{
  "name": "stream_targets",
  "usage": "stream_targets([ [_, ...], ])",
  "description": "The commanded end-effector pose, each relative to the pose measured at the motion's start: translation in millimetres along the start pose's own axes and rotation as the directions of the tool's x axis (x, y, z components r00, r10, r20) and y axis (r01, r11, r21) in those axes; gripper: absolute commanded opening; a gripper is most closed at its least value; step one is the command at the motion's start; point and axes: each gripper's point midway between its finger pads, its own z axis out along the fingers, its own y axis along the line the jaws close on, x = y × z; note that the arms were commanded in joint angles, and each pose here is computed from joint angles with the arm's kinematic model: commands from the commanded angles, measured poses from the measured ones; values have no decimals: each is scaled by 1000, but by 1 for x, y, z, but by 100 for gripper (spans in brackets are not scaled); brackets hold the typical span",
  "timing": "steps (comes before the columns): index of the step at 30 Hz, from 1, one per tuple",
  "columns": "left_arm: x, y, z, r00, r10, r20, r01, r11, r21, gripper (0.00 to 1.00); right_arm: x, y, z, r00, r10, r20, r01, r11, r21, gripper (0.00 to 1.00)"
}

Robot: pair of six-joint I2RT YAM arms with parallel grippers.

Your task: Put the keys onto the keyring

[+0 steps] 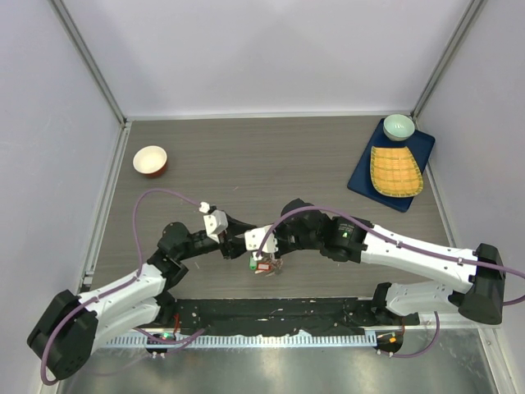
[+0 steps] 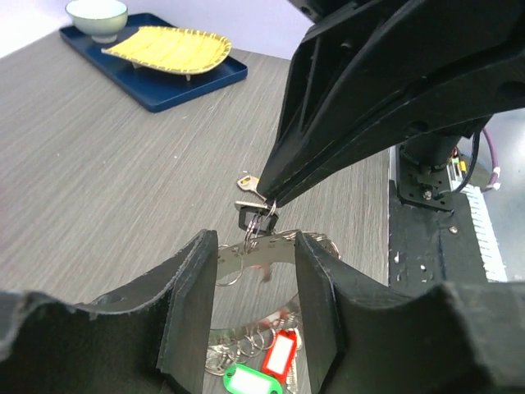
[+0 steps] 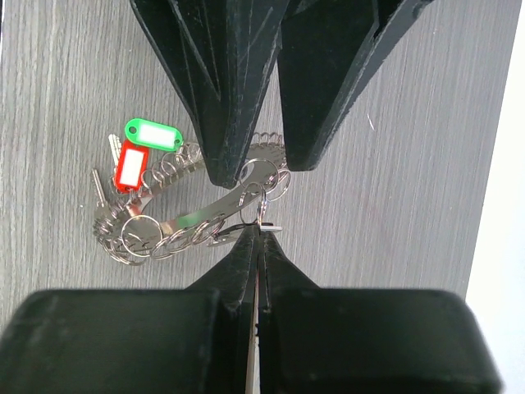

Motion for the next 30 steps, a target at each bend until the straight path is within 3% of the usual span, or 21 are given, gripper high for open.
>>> stream_targets([
  [1, -26, -8, 6, 986, 153, 59, -158, 984, 83, 45, -30, -24, -18, 995, -22, 93, 15, 997, 75, 1],
  [7, -14, -8, 6, 975, 221, 20, -222, 968, 120, 40, -32, -21, -16, 994, -20, 105, 14, 998, 59, 1],
  [9, -10, -8, 8, 977, 213, 5, -212, 968, 136, 36, -33, -21, -17, 994, -19, 107, 13, 998, 59, 1],
  [30, -1, -2, 14, 985, 162, -64, -150, 976, 155, 30, -35, -18, -16, 993, -21, 113, 16, 999, 51, 1],
])
